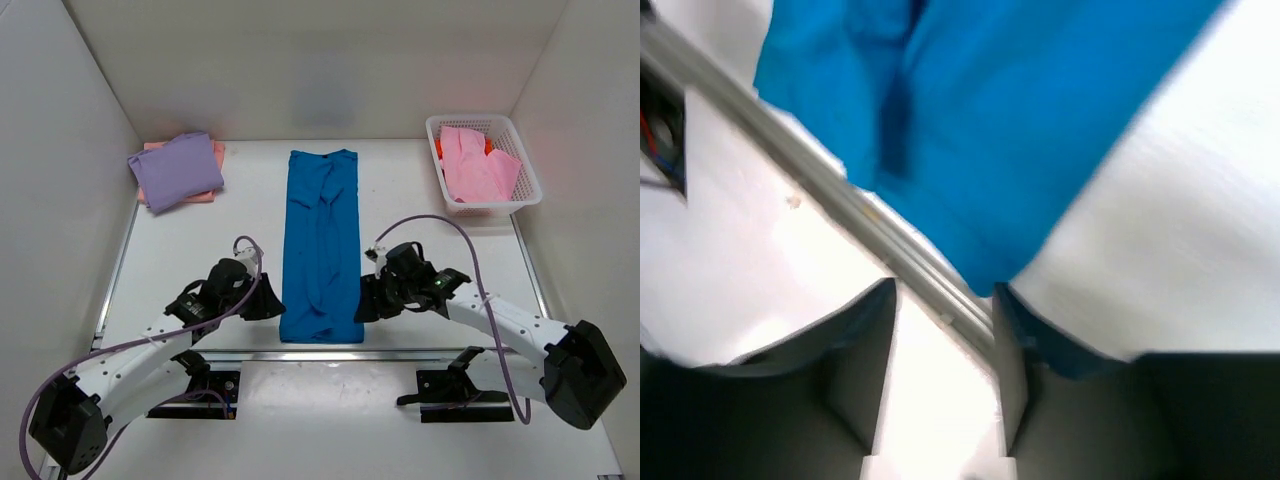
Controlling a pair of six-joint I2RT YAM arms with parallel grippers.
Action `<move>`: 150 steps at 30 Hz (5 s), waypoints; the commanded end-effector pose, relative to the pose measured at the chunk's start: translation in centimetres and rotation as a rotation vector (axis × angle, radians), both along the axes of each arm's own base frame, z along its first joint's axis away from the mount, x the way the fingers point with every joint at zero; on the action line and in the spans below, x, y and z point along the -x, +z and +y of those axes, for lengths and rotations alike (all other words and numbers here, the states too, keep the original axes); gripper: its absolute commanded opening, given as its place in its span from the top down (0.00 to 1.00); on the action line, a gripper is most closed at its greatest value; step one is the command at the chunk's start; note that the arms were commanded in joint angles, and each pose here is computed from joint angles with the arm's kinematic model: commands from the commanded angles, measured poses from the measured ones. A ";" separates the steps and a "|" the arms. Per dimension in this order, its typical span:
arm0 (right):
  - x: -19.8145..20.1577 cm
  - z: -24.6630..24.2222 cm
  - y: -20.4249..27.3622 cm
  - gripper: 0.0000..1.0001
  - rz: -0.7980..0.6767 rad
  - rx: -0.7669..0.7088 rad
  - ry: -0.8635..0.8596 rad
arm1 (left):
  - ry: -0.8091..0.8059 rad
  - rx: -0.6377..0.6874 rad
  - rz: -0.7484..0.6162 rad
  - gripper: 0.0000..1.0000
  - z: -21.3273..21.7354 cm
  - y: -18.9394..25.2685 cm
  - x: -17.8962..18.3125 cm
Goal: Fold and stack the t-shirts
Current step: Grab the bottom of the folded rectangular tshirt with both arms, then fold the folded rectangular tshirt in 1/3 of the way, then grab one side of the 2/3 rectangular tshirt with both arms, then fold the long partially folded tshirt into a neat square, then put the neatly folded tshirt into the corner of the board with the left arm
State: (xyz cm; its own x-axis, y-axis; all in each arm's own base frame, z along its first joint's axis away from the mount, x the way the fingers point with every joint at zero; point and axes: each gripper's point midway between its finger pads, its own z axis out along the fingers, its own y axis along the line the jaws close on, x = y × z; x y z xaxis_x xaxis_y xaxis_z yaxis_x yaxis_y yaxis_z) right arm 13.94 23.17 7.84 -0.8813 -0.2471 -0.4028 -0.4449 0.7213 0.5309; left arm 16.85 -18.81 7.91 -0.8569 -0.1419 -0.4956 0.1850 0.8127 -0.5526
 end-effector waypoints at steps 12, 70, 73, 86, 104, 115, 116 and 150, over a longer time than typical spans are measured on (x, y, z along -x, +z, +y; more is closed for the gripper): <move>2.1 -0.4 -4.1 0.50 0.200 -0.121 -0.181 | -0.051 0.019 0.167 0.57 -0.8 -6.3 5.0; -27.4 -4.5 2.5 0.62 -0.004 -0.014 -0.279 | 0.165 0.039 -0.003 0.40 1.4 1.9 -24.7; -24.0 -4.4 1.5 0.62 0.020 -0.037 -0.278 | 0.151 0.028 0.016 0.39 1.9 0.8 -21.9; -15.7 -0.2 -3.0 0.54 0.157 -0.169 -0.460 | 0.293 0.102 0.218 0.40 -1.3 -6.0 -11.1; -3.9 -2.4 -5.4 1.00 0.227 -0.043 -0.398 | 0.229 0.022 0.294 1.00 0.8 -7.1 -1.3; 3.2 -2.5 -4.4 1.00 0.321 -0.132 -0.352 | 0.153 0.111 0.298 1.00 -0.2 -5.7 3.6; 2.5 -2.2 -3.5 1.00 0.301 -0.146 -0.334 | 0.150 0.120 0.287 1.00 -0.5 -4.9 2.9; -24.1 -7.8 6.3 0.54 -0.138 -0.141 -0.491 | 0.199 -0.164 -0.092 0.01 0.2 -1.6 -26.8</move>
